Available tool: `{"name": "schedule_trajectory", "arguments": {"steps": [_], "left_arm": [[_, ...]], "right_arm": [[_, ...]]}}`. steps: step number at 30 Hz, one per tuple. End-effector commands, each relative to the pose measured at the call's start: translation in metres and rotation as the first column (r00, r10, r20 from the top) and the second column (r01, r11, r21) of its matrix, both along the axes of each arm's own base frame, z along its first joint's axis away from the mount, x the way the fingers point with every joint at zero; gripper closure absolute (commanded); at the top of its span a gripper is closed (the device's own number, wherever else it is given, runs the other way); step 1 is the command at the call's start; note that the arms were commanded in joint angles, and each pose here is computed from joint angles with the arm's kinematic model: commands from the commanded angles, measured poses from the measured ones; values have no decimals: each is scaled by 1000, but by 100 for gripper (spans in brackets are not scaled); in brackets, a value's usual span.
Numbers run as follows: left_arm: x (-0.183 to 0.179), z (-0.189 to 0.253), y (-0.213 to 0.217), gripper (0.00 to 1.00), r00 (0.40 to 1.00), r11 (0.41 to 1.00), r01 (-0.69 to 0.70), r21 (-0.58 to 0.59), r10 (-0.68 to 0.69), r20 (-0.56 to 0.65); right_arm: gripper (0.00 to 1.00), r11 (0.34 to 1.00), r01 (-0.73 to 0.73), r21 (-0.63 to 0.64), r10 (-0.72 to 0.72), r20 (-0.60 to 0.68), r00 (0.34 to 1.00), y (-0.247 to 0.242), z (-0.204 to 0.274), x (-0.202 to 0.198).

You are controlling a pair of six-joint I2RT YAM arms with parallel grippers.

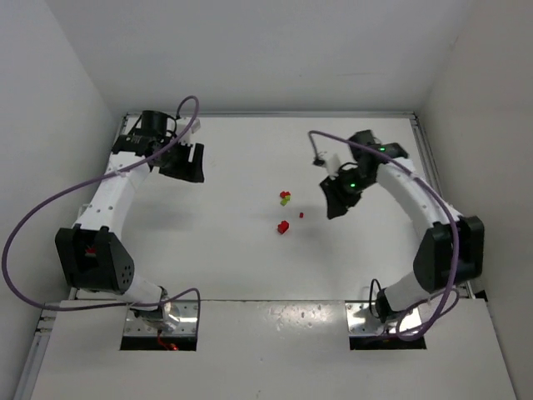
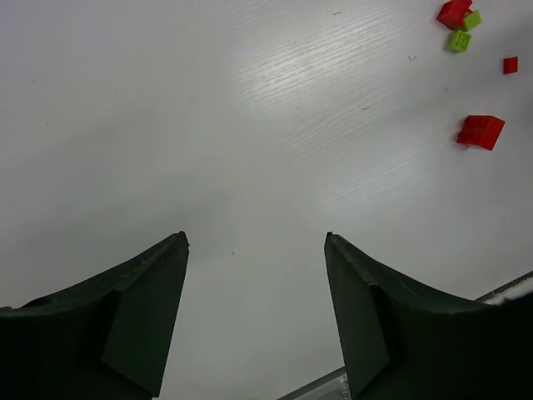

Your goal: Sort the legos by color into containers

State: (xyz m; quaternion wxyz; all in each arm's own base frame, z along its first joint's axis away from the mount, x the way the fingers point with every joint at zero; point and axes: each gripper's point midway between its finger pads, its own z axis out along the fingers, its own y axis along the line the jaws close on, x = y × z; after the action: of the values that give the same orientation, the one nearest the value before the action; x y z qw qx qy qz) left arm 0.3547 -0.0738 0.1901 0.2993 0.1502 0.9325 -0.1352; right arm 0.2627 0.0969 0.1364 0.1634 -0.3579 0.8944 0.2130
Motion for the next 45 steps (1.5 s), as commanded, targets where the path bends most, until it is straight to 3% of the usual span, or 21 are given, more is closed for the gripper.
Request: {"name": "schedule_trajectory", "arguments": {"steps": [1, 5, 17, 24, 30, 45], "left_arm": [[-13, 15, 11, 28, 999, 1000, -6, -20, 6, 34], [-21, 14, 30, 26, 999, 999, -46, -17, 47, 22], [-36, 14, 29, 24, 996, 999, 30, -22, -28, 87], [-34, 14, 31, 24, 996, 1000, 17, -18, -15, 92], [-32, 18, 34, 24, 994, 1000, 2, -23, 1, 107], [-27, 14, 33, 24, 995, 999, -12, -36, 15, 97]], "right_arm": [[54, 998, -43, 40, 42, 34, 999, 75, -2, 17], [53, 998, -56, -26, 55, -33, 998, 117, -37, 20], [57, 986, 150, -68, -133, 209, 969, 143, -44, 95], [61, 983, 136, -120, -130, 63, 990, 167, -91, 102], [56, 963, 190, -190, -183, 57, 981, 161, -113, 111], [56, 955, 196, -221, -194, 33, 980, 165, -137, 120]]}}
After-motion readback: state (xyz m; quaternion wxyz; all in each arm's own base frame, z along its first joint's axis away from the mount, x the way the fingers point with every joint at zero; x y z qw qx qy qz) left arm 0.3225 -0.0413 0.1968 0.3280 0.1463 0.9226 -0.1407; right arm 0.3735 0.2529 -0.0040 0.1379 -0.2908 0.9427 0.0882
